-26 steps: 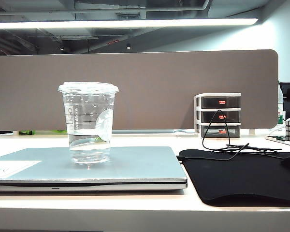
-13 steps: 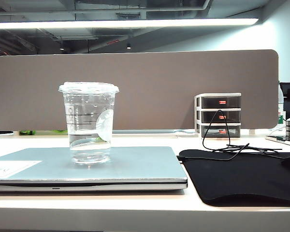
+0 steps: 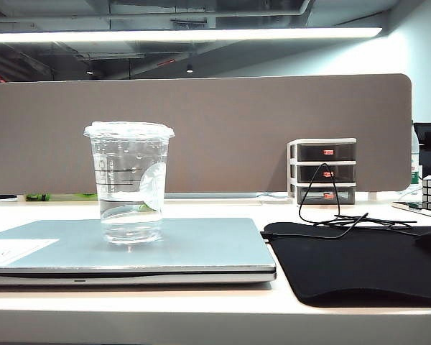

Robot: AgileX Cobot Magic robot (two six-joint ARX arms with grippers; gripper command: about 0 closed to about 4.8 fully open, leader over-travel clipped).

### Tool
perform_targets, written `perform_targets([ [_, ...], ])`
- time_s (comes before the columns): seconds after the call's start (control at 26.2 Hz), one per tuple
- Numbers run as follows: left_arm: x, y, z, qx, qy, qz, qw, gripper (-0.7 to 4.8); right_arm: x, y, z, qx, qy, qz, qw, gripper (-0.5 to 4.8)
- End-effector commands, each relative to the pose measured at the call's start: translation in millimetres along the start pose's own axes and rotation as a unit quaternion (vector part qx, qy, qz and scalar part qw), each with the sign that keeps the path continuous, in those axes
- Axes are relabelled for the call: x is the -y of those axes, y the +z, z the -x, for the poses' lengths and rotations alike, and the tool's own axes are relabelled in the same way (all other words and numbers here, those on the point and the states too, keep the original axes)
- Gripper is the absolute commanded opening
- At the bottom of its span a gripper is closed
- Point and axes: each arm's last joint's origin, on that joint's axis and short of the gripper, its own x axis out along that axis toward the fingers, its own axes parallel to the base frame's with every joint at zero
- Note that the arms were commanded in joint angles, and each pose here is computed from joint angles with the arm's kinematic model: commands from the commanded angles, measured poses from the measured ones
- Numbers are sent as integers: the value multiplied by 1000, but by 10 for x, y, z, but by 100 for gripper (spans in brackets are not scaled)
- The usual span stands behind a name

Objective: Pick up the coffee cup and place it over the laptop.

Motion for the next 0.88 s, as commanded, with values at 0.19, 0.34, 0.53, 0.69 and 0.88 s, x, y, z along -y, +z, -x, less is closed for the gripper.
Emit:
perform_targets([
  [0.19,7,10,0,3,-11,0,1000,-5,8,-78,1,-32,-16,-43,998,-6],
  [0.34,7,10,0,3,-11,0,1000,-5,-9,-59,0,-23,14,-28,999,-6],
  [0.53,7,10,0,3,-11,0,1000,-5,-16,-60,0,-24,26,-28,999,-6],
  [0.69,7,10,0,3,-11,0,1000,-5,-16,-60,0,-24,26,-28,999,-6],
  [0.88,6,10,1,3,-11,0,1000,-5,-16,-60,0,-24,26,-29,999,-6],
])
